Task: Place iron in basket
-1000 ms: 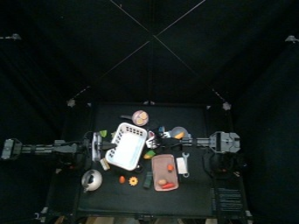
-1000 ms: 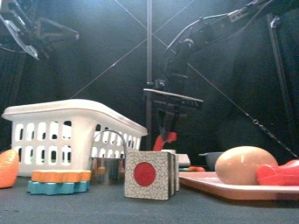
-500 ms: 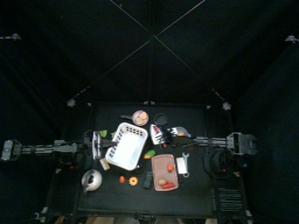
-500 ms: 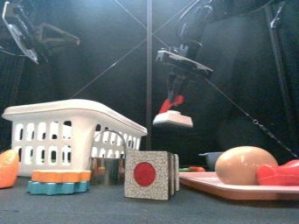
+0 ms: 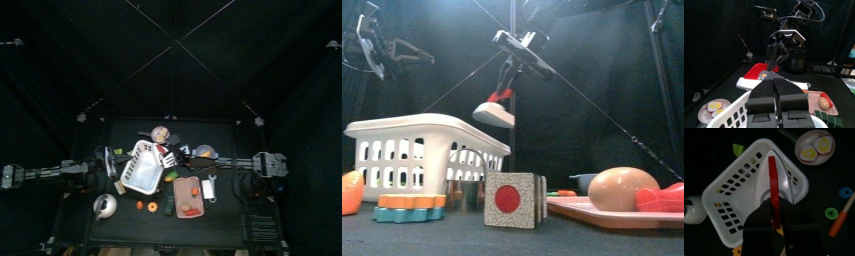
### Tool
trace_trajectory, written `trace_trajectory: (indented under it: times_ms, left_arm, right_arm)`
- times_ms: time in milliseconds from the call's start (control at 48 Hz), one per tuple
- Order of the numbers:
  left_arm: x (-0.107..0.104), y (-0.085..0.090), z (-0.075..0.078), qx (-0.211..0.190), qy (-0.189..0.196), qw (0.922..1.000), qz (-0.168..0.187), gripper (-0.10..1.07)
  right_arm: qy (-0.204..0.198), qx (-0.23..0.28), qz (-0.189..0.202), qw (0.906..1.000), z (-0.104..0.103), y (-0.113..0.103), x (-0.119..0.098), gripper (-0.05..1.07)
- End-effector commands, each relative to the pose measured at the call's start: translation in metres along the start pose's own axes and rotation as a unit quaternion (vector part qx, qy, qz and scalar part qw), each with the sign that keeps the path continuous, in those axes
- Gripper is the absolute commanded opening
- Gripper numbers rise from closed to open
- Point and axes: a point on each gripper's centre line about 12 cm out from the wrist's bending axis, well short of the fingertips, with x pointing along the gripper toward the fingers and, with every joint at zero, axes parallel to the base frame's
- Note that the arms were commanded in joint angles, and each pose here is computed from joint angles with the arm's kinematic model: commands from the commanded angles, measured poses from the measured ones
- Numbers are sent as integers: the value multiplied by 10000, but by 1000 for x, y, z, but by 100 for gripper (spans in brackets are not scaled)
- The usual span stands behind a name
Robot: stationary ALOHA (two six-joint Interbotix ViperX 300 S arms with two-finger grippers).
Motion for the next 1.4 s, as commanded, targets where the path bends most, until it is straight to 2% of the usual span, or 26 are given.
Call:
trace_trajectory:
  times_ms: [0,292,583,833,1146,1375]
  left_arm:
    - [2,1,5,-13,-69,10000,18,0]
    - [1,1,5,-13,-85,10000,18,0]
    - [1,1,5,-6,-85,10000,14,0]
    - [1,1,5,-6,-85,10000,14,0]
    - [1,1,5,-6,-85,10000,14,0]
    - [1,1,5,-5,-85,10000,22,0]
  right_arm:
    - [-274,69,473,9985,17,21,-7,36]
    - [-164,-8,438,9989,8,36,36,36]
    - [23,-71,206,9998,-6,33,65,37]
    - [190,-111,-102,9997,-16,24,79,37]
    - [241,-166,-194,9994,-22,23,94,38]
    - [213,-204,-193,9994,-22,24,96,47]
